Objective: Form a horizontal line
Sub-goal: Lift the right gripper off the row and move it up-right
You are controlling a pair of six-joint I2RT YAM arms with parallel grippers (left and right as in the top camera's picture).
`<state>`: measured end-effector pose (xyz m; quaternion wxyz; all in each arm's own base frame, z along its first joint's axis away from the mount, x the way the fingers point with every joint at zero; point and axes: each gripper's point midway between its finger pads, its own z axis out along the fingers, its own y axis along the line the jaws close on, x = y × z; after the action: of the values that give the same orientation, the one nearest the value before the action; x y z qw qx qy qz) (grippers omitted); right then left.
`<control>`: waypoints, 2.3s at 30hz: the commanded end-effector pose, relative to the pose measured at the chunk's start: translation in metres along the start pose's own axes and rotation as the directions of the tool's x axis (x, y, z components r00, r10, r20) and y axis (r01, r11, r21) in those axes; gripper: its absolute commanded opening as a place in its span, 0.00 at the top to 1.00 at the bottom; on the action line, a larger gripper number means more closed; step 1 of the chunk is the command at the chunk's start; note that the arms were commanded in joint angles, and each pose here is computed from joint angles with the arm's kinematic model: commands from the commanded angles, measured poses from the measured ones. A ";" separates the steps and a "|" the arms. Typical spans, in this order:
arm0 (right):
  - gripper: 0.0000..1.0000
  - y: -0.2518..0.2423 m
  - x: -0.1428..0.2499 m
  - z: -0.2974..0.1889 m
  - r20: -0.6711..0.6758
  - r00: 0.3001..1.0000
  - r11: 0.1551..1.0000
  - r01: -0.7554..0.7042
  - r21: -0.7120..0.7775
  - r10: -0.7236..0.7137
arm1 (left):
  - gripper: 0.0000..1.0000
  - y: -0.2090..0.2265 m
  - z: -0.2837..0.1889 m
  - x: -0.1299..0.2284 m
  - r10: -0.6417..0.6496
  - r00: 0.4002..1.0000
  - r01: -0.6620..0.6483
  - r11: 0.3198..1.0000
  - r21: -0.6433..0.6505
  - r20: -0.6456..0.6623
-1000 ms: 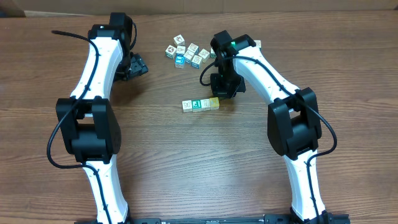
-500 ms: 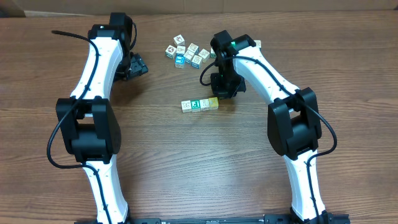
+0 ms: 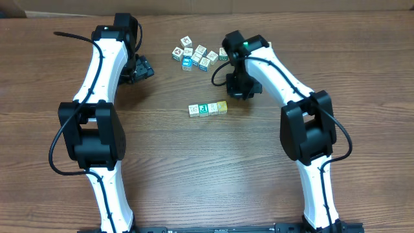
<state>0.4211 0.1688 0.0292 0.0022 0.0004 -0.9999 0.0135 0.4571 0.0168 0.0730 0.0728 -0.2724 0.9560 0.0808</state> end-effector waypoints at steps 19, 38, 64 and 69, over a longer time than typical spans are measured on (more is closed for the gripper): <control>0.96 -0.061 -0.011 -0.016 -0.002 0.988 0.988 -0.154 0.024 0.154 | 0.00 -0.003 -0.015 -0.006 0.005 0.999 -0.005 1.000 0.014 0.039; 0.01 -0.028 -0.014 -0.027 0.010 0.989 0.983 -0.143 -0.114 0.145 | 0.00 -0.003 -0.015 -0.006 0.004 0.999 -0.005 1.000 0.014 0.039; 0.94 -0.063 -0.031 -0.049 0.112 0.969 0.975 -0.216 -0.058 0.221 | 0.00 -0.029 -0.017 -0.008 0.001 1.000 -0.005 0.989 0.150 0.027; 0.95 -0.064 -0.030 -0.049 0.110 0.968 0.974 -0.218 -0.060 0.224 | 0.96 -0.040 -0.020 0.031 0.089 0.987 -0.056 0.971 0.231 -0.133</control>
<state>0.4497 0.1073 0.0645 -0.0388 -0.1106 -0.9931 -0.0094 0.4565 -0.0088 0.0703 0.0508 -0.2606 0.9640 0.0122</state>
